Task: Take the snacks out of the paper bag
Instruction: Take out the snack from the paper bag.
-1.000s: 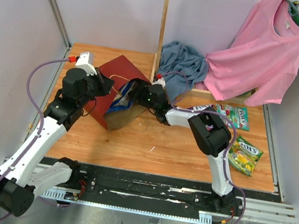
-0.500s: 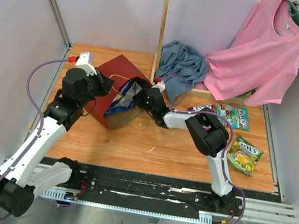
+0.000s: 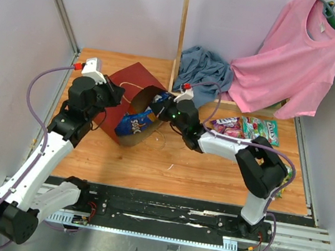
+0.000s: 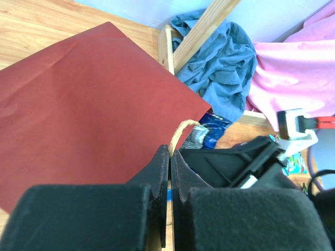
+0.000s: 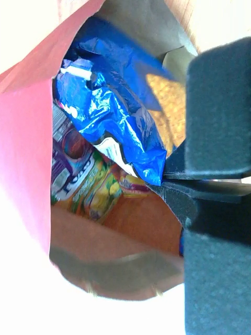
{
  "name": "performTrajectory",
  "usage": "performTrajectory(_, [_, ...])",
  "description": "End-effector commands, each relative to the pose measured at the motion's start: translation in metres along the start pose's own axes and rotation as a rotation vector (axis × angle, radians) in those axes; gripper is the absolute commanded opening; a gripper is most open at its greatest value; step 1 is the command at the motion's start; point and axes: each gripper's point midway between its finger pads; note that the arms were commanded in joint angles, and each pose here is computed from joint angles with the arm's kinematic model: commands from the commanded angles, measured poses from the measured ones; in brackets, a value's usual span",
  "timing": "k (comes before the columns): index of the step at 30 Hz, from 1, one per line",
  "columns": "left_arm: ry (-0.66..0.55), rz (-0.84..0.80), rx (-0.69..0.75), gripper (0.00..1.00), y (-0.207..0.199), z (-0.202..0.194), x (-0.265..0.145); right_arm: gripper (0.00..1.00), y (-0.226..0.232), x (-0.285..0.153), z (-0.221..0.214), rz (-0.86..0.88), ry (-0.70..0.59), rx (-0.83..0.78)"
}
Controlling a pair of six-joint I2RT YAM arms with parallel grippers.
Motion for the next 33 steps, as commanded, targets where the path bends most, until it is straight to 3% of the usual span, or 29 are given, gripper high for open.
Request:
performTrajectory(1, [-0.057,0.019,0.004,0.00,0.005,0.013,-0.003,0.01,0.049,-0.020,0.030,0.138,-0.057,0.013])
performTrajectory(9, [-0.068,0.035,0.010,0.01,0.008,0.016,-0.004,0.01,0.079,-0.060,0.055,0.172,-0.073,-0.038])
performTrajectory(17, [-0.070,0.040,0.013,0.01,0.009,0.016,-0.004,0.01,0.061,-0.115,0.070,0.093,-0.081,-0.180])
performTrajectory(24, [-0.081,0.041,0.013,0.01,0.009,0.018,-0.006,0.01,0.047,-0.158,0.117,0.054,-0.157,-0.299])
performTrajectory(33, [-0.076,0.024,0.015,0.01,0.006,0.018,-0.007,0.02,0.023,-0.206,0.134,-0.101,-0.067,-0.538])
Point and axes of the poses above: each gripper's point midway between its finger pads, its own x axis out along the fingers, its own y axis along the line the jaws close on, z = x × y, and after that the axes turned 1 degree about -x, right-handed
